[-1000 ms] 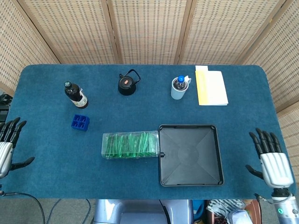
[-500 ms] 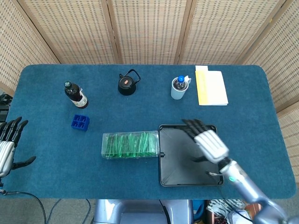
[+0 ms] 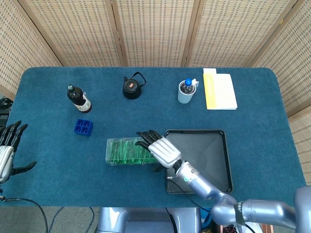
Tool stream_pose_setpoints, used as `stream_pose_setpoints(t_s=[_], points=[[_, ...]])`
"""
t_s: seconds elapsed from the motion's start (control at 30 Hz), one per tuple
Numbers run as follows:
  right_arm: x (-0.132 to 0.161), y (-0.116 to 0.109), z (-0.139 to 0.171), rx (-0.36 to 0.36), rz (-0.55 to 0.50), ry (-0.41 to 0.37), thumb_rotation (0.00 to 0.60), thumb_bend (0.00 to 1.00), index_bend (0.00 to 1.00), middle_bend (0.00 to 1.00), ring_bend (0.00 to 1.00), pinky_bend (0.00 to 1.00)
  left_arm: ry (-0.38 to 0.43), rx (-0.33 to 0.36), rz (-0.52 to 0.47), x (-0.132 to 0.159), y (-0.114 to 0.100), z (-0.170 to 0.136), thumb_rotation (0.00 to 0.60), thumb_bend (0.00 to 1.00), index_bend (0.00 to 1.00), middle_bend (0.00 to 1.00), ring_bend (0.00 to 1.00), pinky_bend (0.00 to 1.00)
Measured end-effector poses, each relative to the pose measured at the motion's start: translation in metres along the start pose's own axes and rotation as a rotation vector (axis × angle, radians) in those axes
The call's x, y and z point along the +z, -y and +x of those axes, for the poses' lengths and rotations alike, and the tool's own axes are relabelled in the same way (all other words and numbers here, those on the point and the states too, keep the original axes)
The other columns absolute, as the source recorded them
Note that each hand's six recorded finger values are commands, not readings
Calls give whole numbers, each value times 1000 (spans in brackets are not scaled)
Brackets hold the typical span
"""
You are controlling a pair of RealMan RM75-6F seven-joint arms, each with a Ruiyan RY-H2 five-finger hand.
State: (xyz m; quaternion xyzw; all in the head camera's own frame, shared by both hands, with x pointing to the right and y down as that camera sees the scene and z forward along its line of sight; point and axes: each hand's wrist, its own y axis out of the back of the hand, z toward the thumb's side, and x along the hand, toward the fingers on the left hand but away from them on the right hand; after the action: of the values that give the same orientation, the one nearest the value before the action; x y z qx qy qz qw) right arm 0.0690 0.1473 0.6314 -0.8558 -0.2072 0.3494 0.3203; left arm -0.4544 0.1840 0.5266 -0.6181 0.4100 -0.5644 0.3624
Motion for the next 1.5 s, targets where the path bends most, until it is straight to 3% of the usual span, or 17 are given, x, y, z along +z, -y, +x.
stream_pose_setpoints(t_s=[0.27,0.63,0.83,1.0,1.27,1.5], points=[[8,12,-29,-6,26,50,600,288,241,0,0,0,-6,-7,-14,-2,0,2,600,85,0,0,0,0],[7,3,-39,-23,11,91,600,365,265,0,0,0,-11,-16,-26,-5,0,5,600,85,0,0,0,0],[-2,6,-42,-17,41,122,600,573,366,3,0,0,-11,-12,-29,-5,-1,5,600,85,0,0,0,0],[-2,6,-45,-30,34,130,600,656,370,26,0,0,-10,-13,-33,-6,-2,4,600,86,0,0,0,0],[2,-22,-55,-134,3,126,600,660,373,34,0,0,-10,-25,-41,-8,-2,5,600,86,0,0,0,0],[-8,-37,-69,-176,12,172,600,659,374,29,0,0,-17,-34,-47,-10,-1,7,600,86,0,0,0,0]])
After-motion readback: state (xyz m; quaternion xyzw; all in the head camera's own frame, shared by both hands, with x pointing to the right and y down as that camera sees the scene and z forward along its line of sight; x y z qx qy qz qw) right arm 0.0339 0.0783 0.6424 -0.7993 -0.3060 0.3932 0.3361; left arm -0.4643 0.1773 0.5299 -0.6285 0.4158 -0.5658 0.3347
